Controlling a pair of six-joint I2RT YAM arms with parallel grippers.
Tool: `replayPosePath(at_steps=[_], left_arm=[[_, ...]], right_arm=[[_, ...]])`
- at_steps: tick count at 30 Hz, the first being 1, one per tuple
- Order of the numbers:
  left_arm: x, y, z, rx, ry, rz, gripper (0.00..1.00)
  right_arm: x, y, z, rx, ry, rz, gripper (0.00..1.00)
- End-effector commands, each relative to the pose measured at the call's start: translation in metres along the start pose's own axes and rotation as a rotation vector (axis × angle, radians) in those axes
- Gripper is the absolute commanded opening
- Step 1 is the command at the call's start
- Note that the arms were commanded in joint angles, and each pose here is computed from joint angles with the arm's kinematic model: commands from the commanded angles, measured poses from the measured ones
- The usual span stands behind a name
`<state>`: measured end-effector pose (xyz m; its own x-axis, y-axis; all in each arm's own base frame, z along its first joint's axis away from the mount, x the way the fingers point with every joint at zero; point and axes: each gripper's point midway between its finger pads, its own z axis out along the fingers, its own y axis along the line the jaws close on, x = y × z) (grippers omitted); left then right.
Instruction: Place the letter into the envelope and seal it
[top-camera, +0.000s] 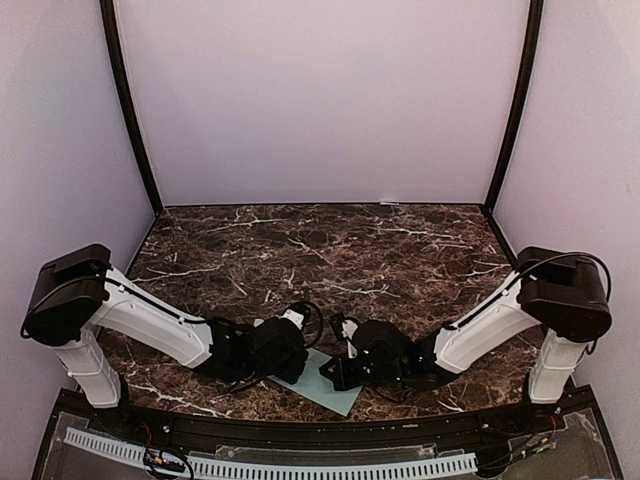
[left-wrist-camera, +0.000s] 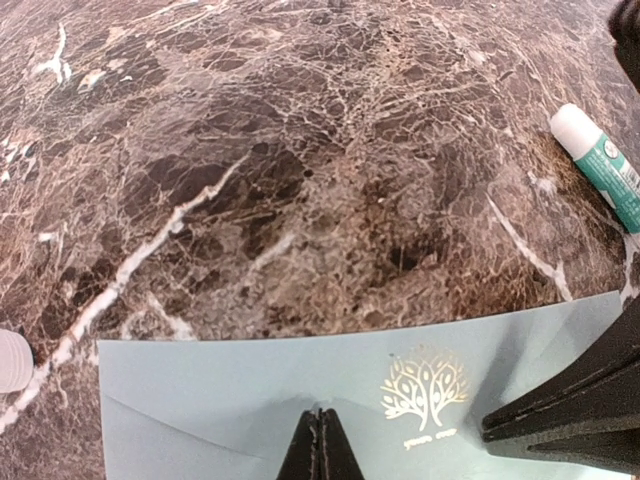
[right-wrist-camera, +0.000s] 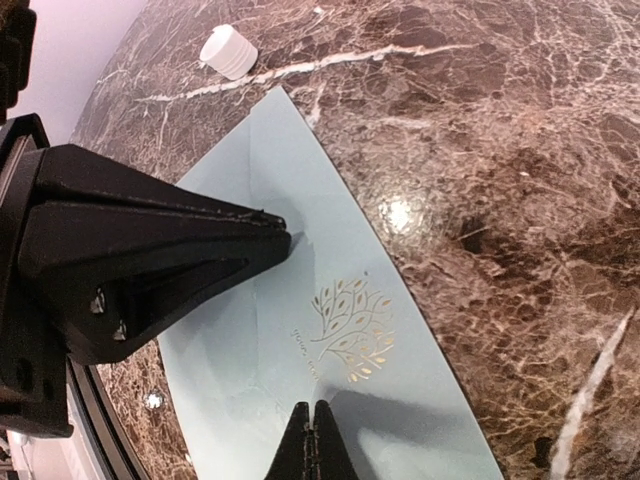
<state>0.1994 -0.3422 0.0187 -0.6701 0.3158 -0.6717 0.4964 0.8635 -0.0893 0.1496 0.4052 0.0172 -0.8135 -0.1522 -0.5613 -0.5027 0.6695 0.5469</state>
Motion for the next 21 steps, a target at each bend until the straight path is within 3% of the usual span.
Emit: replayPosePath(at_steps=[1,8,14,17,21], left_arm=[[0.032,0.042,0.004,-0.130,0.098,0.032,0.00],[0.019,0.042,-0.002,-0.139,0.073,0.034,0.00],[-0.020,0.032,-0.026,-0.100,-0.020,0.031,0.00],[-0.035,0.032,-0.045,-0.083,-0.057,0.031,0.00],[-0.049,0.037,-0.068,-0.067,-0.115,0.015,0.03]], right_arm=[[0.042,-0.049,-0.009,0.176,0.129,-0.002,0.00],[0.038,-0.044,-0.019,0.194,0.119,-0.011,0.00],[0.017,-0.018,-0.040,0.199,0.087,-0.079,0.00],[0.001,-0.009,-0.054,0.219,0.064,-0.116,0.09],[-0.011,-0.013,-0.078,0.300,0.066,-0.151,0.30]])
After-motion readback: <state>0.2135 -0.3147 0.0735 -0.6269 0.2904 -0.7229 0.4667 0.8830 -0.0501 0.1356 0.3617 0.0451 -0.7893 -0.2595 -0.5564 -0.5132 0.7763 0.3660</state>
